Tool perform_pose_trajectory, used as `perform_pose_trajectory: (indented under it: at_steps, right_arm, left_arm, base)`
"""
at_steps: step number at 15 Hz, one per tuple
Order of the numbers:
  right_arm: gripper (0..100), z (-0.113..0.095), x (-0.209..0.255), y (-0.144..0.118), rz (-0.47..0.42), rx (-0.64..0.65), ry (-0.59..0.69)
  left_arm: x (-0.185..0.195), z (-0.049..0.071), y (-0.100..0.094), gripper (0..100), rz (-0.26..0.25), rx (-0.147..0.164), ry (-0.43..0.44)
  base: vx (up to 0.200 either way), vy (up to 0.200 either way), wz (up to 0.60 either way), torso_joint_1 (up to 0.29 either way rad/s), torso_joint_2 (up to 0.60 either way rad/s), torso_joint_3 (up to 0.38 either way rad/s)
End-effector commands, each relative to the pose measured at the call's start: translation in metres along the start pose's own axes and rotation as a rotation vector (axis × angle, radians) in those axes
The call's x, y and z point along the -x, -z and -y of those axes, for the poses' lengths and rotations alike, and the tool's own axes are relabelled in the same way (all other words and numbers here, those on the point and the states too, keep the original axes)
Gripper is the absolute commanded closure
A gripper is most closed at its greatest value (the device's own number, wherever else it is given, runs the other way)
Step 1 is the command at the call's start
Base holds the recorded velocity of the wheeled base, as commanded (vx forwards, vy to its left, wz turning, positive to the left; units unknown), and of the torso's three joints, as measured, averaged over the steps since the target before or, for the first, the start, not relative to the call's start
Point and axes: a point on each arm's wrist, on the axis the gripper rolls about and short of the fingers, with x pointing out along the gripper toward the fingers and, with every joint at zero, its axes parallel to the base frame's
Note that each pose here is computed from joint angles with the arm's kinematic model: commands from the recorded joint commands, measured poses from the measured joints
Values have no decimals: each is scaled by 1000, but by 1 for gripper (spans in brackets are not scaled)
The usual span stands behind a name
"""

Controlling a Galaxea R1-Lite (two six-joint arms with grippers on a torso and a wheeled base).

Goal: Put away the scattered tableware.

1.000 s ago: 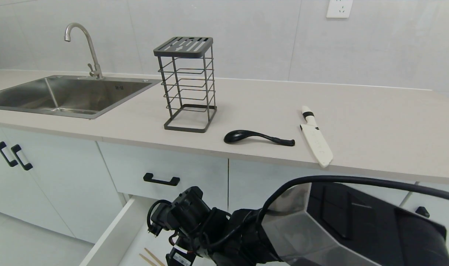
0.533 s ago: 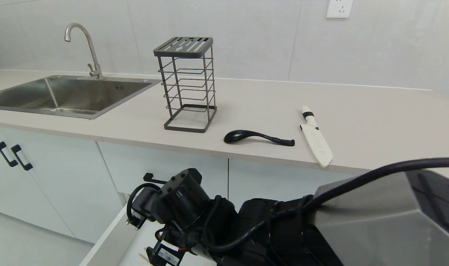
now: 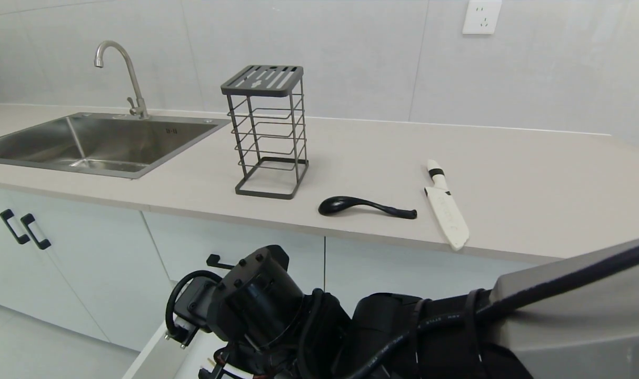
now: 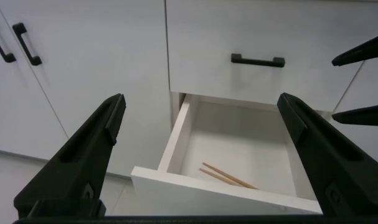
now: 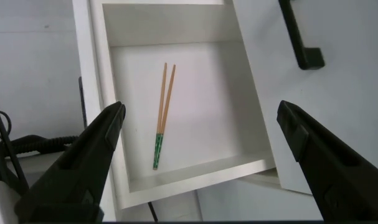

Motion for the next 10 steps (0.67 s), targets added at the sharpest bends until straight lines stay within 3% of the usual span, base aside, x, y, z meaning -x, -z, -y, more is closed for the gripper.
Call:
perform_pose_trajectory:
  at_steps: [1,10]
  right_arm:
    - [0,0,1,-1,4,0,1]
    - [0,0,1,0,2,-37,-3]
  left_arm:
    - [0,0,0,0,-2,0,-1]
    - [0,0,0,0,-2,0,-1]
  base:
    - [0,0,0,100,-427,-315]
    - [0,0,0,157,-476,-323]
